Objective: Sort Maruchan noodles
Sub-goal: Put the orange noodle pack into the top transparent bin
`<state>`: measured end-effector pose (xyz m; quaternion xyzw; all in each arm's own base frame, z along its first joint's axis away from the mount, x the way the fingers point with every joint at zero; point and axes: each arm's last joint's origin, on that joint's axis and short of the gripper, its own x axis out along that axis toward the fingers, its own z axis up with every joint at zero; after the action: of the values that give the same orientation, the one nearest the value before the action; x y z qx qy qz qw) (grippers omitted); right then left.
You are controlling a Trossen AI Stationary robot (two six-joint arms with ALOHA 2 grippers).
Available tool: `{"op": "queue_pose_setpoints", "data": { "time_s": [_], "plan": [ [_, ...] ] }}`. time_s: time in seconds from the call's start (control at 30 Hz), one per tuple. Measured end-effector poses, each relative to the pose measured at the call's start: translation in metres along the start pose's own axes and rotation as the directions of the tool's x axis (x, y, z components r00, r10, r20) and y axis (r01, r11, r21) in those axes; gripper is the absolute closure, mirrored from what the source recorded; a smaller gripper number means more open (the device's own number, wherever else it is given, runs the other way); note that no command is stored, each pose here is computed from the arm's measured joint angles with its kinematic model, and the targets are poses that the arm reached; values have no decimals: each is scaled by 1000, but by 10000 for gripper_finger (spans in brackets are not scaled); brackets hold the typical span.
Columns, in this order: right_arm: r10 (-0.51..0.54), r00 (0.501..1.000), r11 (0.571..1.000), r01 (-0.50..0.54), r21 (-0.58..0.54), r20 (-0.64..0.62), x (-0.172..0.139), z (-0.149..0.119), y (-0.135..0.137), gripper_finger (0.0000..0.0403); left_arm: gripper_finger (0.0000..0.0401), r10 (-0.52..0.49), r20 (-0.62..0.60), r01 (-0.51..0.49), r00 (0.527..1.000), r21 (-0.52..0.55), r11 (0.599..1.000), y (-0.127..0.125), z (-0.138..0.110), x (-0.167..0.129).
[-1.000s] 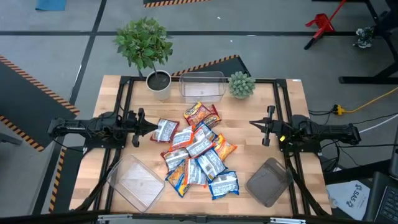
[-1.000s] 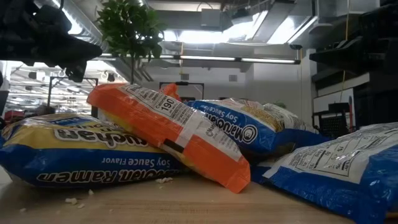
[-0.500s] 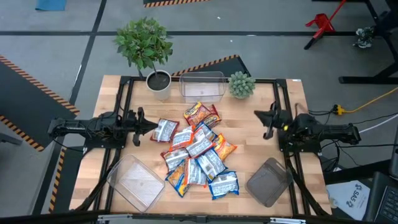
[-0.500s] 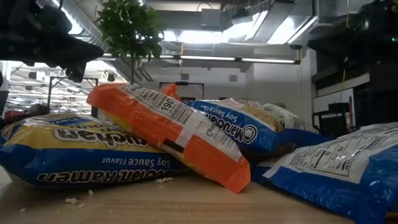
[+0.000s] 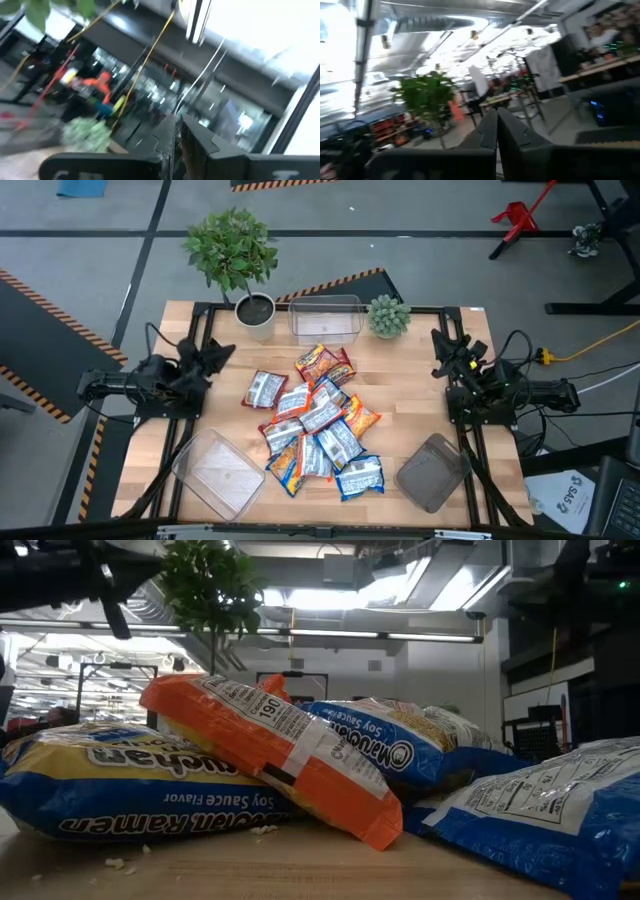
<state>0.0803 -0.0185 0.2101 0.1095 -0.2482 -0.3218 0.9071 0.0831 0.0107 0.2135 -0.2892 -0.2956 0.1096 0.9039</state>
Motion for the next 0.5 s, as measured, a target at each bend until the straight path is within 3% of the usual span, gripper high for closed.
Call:
{"op": "queue_pose_setpoints", "data": {
  "time_s": [0.13,0.27,0.5],
  "plan": [
    [70,997,997,-70,-21,14,1,6,3,403,377,-55,135,68,989,-91,994,-7,13,-1],
    [67,996,998,-67,-9,50,3,22,6,403,377,-15,263,61,965,-169,984,-10,26,-3],
    [84,994,991,-76,-107,75,17,55,19,403,377,38,287,20,957,-196,980,-24,48,4]
  ]
}}
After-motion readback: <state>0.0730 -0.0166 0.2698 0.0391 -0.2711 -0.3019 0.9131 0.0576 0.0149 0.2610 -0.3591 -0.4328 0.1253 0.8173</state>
